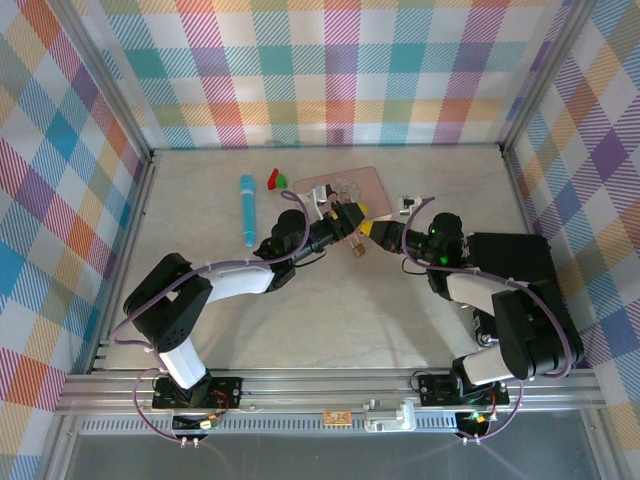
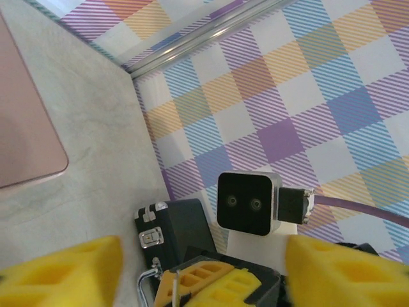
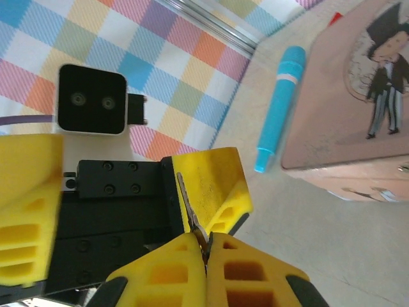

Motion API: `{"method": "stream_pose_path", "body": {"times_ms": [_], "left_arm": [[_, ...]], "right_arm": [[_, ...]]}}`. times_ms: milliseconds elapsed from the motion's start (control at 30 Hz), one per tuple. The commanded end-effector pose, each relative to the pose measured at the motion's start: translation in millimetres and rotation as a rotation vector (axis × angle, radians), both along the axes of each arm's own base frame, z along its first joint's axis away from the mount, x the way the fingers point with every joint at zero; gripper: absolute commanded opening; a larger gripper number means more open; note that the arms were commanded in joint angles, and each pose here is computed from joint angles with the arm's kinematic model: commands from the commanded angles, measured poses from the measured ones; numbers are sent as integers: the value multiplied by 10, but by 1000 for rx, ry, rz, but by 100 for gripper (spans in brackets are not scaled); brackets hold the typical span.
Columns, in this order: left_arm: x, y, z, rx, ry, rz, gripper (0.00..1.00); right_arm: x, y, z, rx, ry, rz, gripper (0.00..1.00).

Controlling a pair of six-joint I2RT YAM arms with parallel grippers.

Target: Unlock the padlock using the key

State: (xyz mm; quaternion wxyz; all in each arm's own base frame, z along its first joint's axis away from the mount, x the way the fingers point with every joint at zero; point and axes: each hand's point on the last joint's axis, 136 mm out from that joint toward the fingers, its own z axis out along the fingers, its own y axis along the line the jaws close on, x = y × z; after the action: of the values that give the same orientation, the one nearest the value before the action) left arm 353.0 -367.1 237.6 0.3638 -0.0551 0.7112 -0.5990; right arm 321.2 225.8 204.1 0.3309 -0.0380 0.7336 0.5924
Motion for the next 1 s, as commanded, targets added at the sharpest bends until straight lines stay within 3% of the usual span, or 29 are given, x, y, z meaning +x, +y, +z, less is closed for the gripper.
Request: {"method": "stream_pose_path", "body": {"times_ms": [0,233,433,700,967], "left_arm": [[20,202,119,57,-49,43,74],[-9,364,-548,377,91,74,72],[-119,293,-1014,566,143,90,72],[-56,80,-1443,719,187,129,72],[184,-69,-1589,703,120,215,66]], "right_arm": [[-1,-61,-34,-138,-32,-15,0],[17,-430,-511,-518,43,-125,0],[18,-688,-726,-703,81,-188,0],[80,-884,-860,-760,158,-255,0],[76,-850,-790,-675,127,-250,0]]}}
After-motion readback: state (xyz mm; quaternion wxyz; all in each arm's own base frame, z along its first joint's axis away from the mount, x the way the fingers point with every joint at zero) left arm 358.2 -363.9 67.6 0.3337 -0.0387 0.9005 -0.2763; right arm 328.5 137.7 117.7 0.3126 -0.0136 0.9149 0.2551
